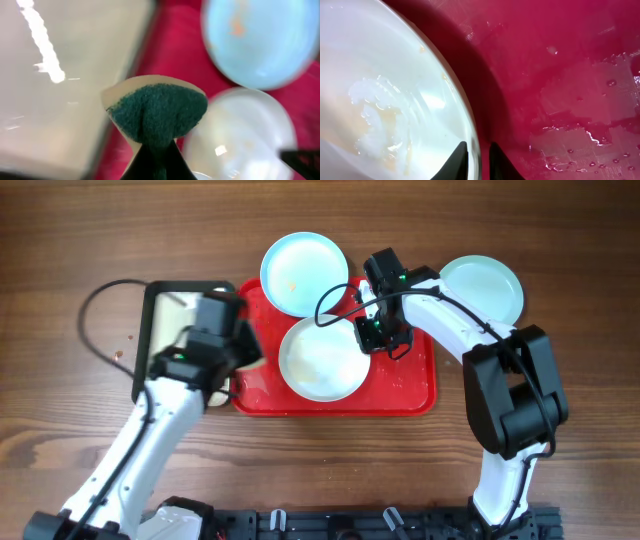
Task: Clean dirty plates on tray and stack at the side
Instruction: 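Lift the sponge with the left gripper back over the white tray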
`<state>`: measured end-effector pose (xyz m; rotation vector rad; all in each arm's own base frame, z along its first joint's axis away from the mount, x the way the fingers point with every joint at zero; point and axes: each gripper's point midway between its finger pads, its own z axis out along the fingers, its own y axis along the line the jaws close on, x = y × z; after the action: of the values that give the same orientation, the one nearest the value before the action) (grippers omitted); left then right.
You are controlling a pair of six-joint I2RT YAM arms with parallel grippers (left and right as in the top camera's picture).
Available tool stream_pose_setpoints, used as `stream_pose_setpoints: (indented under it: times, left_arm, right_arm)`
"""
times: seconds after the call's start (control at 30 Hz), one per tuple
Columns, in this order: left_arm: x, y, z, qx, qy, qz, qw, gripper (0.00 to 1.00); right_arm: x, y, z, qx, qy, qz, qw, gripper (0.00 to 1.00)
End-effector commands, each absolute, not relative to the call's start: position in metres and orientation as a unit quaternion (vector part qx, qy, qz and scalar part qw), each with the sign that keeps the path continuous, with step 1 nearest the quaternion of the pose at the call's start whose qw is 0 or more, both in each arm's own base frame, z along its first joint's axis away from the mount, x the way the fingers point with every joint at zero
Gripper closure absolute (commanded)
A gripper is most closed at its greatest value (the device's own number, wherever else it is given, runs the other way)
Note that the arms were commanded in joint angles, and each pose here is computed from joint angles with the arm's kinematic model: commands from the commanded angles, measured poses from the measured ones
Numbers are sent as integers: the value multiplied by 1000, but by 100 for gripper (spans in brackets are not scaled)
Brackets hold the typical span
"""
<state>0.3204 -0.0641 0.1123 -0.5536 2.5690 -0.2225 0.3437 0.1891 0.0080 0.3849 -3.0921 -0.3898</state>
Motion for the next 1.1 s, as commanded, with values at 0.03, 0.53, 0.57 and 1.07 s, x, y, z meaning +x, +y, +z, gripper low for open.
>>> stream_pose_setpoints:
  times: [0.03, 0.53, 0.57, 1.07]
  left_arm:
    - [311, 11, 108, -293, 926, -12, 238, 96]
    - [285, 98, 104, -410, 884, 45, 220, 96]
    - [284, 101, 105, -412, 883, 52, 221, 96]
    - [273, 118, 102, -420, 874, 106, 221, 96]
  right_arm:
    - [335, 192, 2, 127, -984, -127, 18, 84]
    - [333, 192, 2, 126, -984, -126, 21, 90]
    - [334, 192, 2, 126, -984, -126, 21, 92]
    - [331, 191, 3, 126, -984, -125, 26, 96]
